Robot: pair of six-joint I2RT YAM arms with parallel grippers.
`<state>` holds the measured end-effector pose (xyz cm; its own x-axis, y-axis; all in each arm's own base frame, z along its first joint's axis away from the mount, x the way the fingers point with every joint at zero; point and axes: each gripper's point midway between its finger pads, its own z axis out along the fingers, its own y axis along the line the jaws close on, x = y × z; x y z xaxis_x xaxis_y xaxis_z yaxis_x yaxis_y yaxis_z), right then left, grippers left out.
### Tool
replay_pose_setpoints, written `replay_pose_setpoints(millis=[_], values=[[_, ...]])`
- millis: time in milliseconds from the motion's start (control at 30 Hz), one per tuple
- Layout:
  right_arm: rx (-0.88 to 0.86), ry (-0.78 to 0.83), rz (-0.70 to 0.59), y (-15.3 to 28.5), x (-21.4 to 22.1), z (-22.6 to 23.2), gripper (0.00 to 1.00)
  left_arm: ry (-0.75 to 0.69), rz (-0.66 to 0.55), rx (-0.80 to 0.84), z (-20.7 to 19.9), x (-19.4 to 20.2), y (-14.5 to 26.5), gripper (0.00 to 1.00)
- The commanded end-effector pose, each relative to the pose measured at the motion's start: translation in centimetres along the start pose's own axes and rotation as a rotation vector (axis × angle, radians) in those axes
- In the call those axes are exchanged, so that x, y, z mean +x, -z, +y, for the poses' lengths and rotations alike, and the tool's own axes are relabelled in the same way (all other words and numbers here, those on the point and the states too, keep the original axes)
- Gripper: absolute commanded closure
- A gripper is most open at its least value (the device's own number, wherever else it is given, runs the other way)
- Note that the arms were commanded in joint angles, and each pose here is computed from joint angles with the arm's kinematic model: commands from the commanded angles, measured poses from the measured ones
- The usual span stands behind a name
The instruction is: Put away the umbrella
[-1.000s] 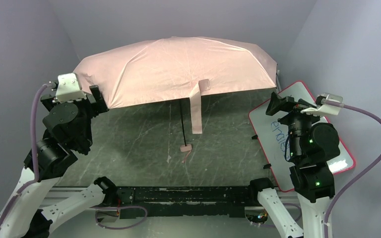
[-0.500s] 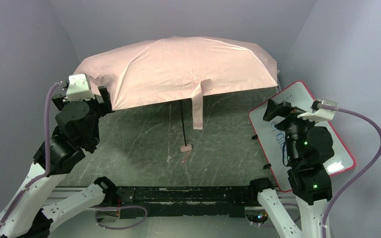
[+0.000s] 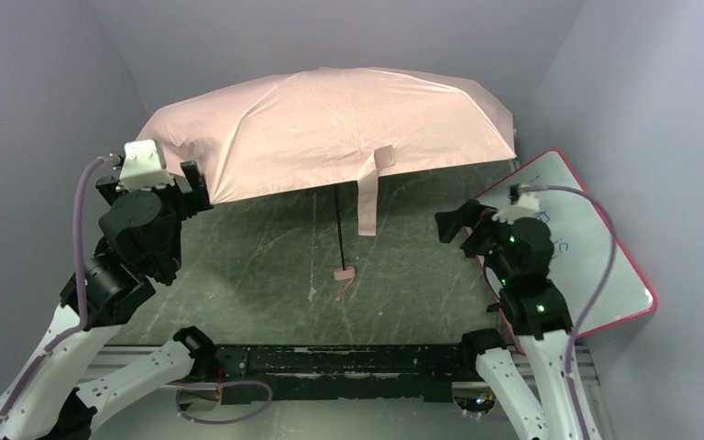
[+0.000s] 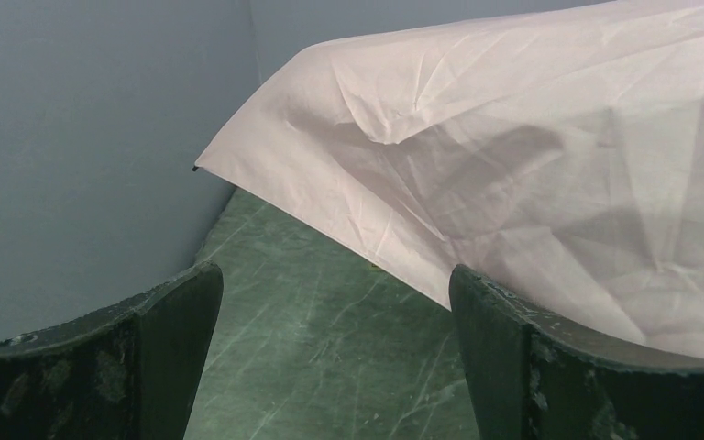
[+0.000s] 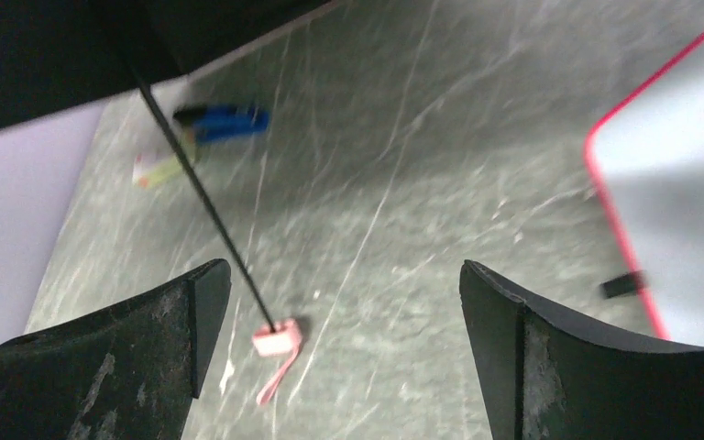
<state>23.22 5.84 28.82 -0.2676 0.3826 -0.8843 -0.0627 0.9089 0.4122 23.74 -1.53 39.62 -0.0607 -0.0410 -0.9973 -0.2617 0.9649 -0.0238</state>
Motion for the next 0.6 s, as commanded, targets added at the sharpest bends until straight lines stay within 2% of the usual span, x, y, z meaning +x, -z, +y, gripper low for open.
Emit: replay_pose_setpoints(millis=[0,100,400,567], values=[[-0.267,-0.026,0.162,-1.9,4.1,4.1,0.0,0.043,-0.01,0.06,-0.5,-0.2,0.5,0.03],[-0.378,-0.012,0.203,-2.8,5.9,5.2,0.0,0.049,-0.013,0.064,-0.3,0.0,0.7,0.03],[-0.521,-0.105,0.255,-7.6,9.7,7.1,0.0,0.073,0.03,0.122,-1.2,1.8,1.1,0.06],[-0.532,0.007,0.296,-9.9,12.6,10.4,0.0,0.083,0.025,0.106,-0.6,1.8,1.3,0.05]])
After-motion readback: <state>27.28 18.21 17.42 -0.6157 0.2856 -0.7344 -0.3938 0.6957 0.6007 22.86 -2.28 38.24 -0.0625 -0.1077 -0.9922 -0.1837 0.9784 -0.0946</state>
